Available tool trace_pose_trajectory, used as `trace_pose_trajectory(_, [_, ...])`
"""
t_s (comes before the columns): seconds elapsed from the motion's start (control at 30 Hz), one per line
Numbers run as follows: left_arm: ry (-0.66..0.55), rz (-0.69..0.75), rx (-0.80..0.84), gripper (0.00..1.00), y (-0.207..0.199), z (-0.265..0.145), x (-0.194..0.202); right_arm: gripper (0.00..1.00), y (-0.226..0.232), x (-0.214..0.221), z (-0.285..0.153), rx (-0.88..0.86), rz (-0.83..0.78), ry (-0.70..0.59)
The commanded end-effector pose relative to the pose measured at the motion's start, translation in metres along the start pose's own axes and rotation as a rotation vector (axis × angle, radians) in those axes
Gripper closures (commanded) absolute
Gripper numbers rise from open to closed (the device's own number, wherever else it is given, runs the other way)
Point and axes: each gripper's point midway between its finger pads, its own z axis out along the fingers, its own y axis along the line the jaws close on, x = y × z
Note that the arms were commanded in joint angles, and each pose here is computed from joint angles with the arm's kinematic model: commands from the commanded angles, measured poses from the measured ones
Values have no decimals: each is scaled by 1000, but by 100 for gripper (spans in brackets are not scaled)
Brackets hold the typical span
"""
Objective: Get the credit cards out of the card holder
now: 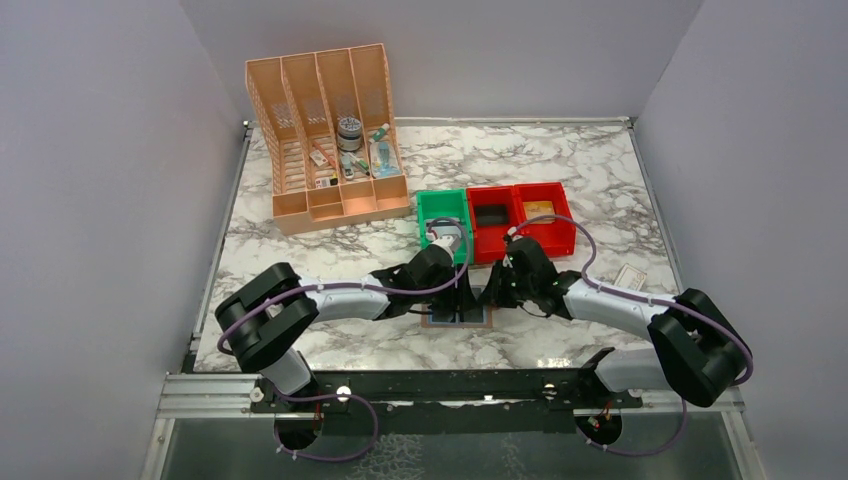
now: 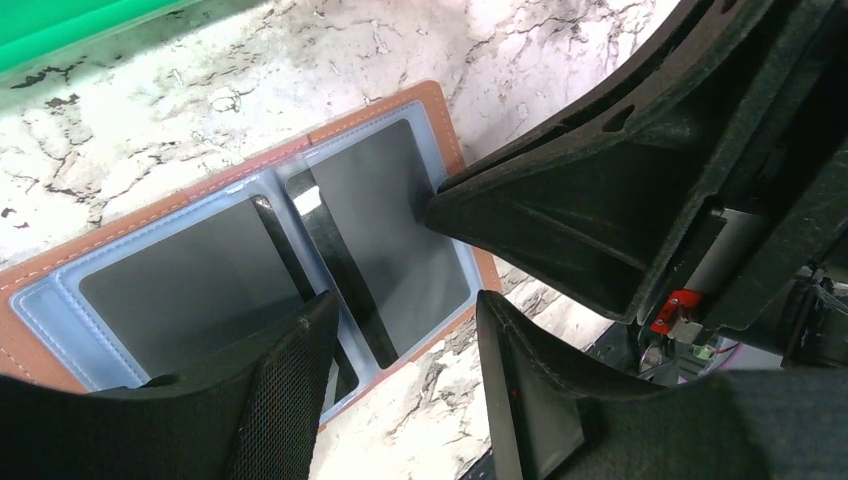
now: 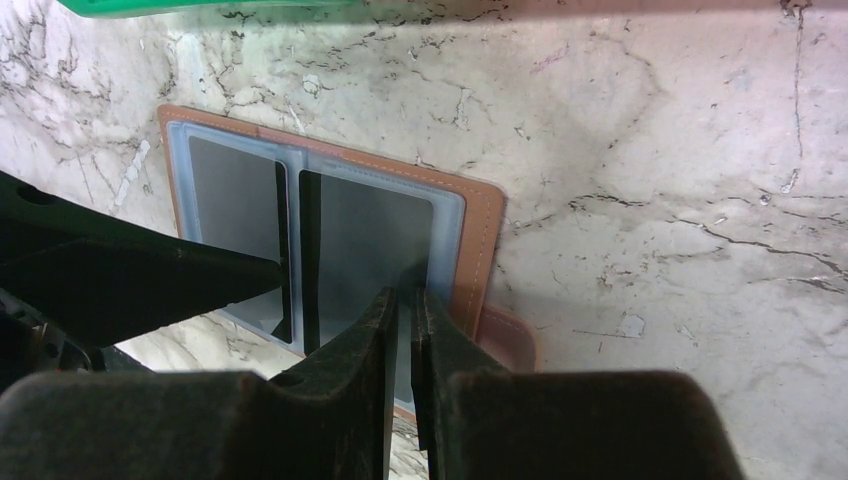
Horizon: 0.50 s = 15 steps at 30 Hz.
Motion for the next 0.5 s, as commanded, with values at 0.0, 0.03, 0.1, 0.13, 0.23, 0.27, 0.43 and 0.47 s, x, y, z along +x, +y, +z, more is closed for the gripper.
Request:
trace_pose_trajectory(0.0, [5, -23, 2, 45, 5, 4, 5, 88, -40, 20, 6, 145, 5, 31])
trace_pose_trajectory(0.03, [4, -25, 11, 45, 4, 4, 6, 88, -40, 22, 6, 144, 5, 36])
trace_pose_trajectory(0.1, [8, -35, 29, 46, 3, 6, 8, 88, -39, 23, 7, 137, 7, 40])
trace_pose_trajectory(0.13, [13, -39, 30, 47, 3, 7, 10, 88, -39, 23, 7, 135, 7, 41])
trace_pose_trajectory(0.23, [30, -55, 22, 49, 6, 10, 14, 88, -39, 23, 7, 133, 10, 38])
trace_pose_trajectory(0.27, [34, -62, 17, 50, 7, 11, 16, 88, -39, 23, 7, 135, 12, 37])
trace_pose_trajectory(0.43, [33, -88, 10, 52, 11, 11, 19, 88, -41, 27, 7, 139, 17, 43])
trace_pose_trajectory(0.47, [29, -91, 10, 54, 11, 10, 19, 88, -42, 28, 7, 139, 18, 46])
